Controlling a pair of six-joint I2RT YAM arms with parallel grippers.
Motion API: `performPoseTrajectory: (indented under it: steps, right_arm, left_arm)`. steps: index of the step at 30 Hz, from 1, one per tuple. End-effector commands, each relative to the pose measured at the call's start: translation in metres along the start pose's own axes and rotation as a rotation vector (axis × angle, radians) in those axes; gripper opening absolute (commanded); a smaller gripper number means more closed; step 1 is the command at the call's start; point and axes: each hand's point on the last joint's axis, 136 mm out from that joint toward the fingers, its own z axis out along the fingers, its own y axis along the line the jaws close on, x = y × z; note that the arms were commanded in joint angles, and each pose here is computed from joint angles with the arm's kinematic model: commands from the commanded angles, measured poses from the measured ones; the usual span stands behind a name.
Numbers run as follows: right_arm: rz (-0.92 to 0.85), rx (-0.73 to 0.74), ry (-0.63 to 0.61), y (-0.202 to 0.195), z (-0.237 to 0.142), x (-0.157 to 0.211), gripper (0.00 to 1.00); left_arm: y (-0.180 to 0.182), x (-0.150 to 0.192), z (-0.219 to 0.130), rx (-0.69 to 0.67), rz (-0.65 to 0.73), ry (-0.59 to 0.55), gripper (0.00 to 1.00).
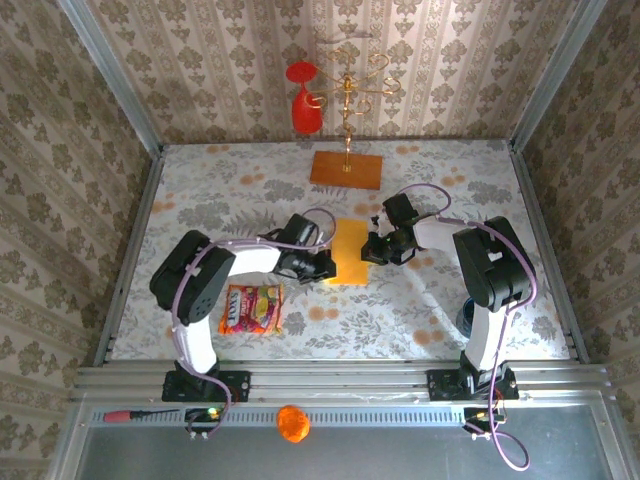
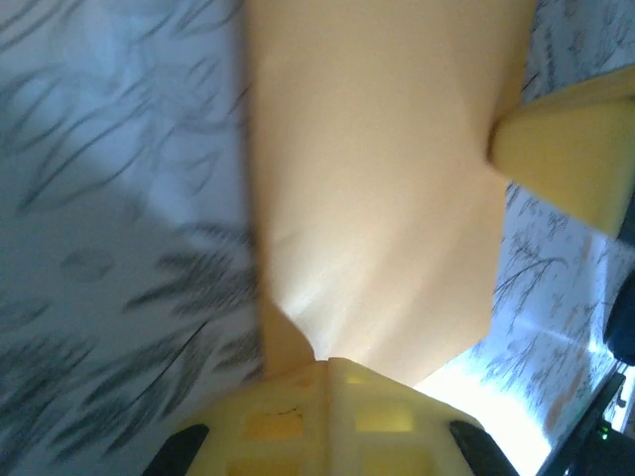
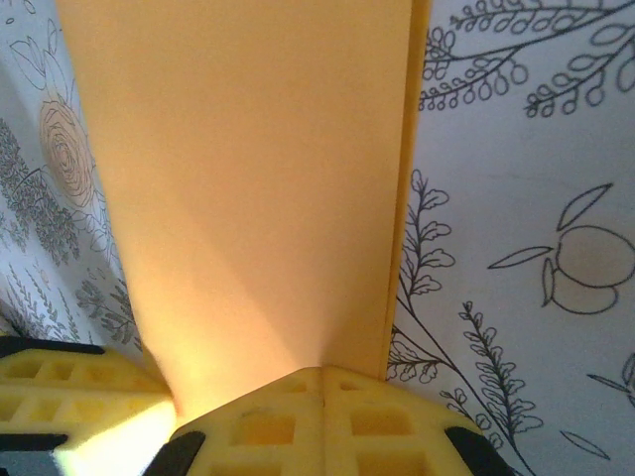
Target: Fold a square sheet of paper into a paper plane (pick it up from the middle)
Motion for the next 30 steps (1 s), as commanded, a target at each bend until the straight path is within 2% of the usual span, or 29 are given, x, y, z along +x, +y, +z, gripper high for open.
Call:
performPoseTrajectory:
  steps: [1, 5, 10, 15, 20, 25, 30]
  right_arm:
    - [0.116, 0.382, 0.127, -0.097, 0.015, 0.050, 0.02]
    - [0.116, 0.383, 0.126, -0.097, 0.015, 0.050, 0.02]
    - [0.114, 0.382, 0.127, -0.096, 0.016, 0.051, 0.02]
    - [0.110, 0.382, 0.126, -0.095, 0.016, 0.051, 0.02]
    - [0.111, 0.383, 0.126, -0.096, 0.015, 0.051, 0.02]
    - [0.108, 0.375, 0.122, -0.093, 0.015, 0.050, 0.02]
    - [0.093, 0.368, 0.117, -0.087, 0.015, 0.049, 0.02]
  left_arm:
    - [0.036, 0.039, -0.005, -0.101, -0.074, 0.103, 0.00]
    - [0.034, 0.044, -0.018, -0.122, -0.024, 0.102, 0.00]
    - [-0.006, 0.013, -0.031, -0.038, 0.053, -0.001, 0.00]
    - [-0.032, -0.001, -0.010, 0.016, 0.082, -0.003, 0.00]
    - [-0.018, 0.001, 0.011, -0.036, 0.054, 0.035, 0.00]
    - [0.002, 0.010, 0.006, -0.069, 0.023, 0.035, 0.00]
    - [0.026, 0.036, -0.005, -0.109, 0.001, 0.069, 0.00]
